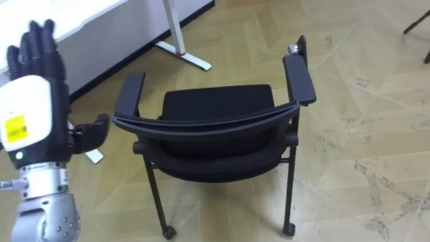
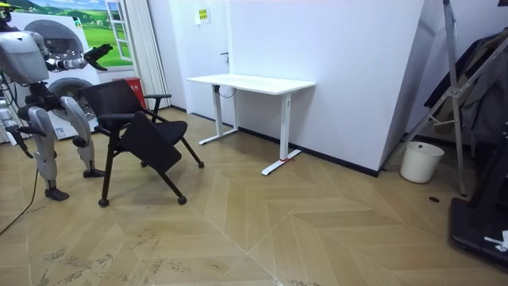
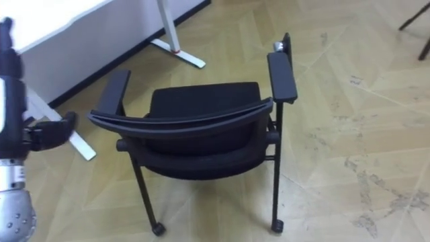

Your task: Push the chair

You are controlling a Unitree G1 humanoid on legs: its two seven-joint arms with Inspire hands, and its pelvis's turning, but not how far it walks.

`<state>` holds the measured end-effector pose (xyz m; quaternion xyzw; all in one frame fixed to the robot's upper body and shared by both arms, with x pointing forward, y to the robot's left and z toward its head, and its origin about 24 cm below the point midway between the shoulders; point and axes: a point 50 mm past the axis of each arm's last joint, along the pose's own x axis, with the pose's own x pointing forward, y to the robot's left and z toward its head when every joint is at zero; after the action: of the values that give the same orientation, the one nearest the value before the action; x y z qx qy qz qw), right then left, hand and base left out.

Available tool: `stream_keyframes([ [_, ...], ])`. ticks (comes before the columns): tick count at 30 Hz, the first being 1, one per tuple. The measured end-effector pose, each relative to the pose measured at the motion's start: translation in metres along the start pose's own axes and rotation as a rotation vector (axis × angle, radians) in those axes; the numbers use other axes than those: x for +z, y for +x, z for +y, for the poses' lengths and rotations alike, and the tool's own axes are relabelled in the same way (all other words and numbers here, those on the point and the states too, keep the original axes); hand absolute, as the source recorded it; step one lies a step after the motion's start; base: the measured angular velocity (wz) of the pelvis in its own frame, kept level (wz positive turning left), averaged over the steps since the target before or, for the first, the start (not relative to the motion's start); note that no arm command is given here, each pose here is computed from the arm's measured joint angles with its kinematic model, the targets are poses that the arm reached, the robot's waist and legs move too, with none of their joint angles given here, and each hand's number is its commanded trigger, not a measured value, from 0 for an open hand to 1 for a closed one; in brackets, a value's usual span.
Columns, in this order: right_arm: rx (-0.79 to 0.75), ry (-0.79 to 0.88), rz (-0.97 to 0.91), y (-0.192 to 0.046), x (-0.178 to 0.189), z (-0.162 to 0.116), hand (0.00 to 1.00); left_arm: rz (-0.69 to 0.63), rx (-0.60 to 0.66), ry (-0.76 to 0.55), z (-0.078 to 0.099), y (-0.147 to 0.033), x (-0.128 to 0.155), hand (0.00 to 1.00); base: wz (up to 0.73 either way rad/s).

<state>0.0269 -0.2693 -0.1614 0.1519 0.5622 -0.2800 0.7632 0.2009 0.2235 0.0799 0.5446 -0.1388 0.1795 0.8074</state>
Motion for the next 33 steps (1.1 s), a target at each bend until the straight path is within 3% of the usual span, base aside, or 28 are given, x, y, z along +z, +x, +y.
stream_keyframes([
  [5,0.004,0.008,0.004,0.0,-0.001,0.001,0.0,-0.041,-0.028,-0.023,-0.006,0.001,0.01,0.0,-0.03],
  [16,0.006,0.016,-0.015,0.0,0.005,0.0,0.0,-0.15,-0.269,-0.04,-0.033,-0.012,0.033,0.0,-0.02],
  [23,-0.006,0.015,-0.016,0.0,0.007,-0.003,0.0,-0.184,-0.359,0.047,-0.035,-0.012,0.029,0.0,-0.02],
  [33,-0.005,0.016,-0.013,0.001,0.009,-0.001,0.0,-0.177,-0.394,0.06,-0.037,-0.013,0.028,0.0,0.0],
])
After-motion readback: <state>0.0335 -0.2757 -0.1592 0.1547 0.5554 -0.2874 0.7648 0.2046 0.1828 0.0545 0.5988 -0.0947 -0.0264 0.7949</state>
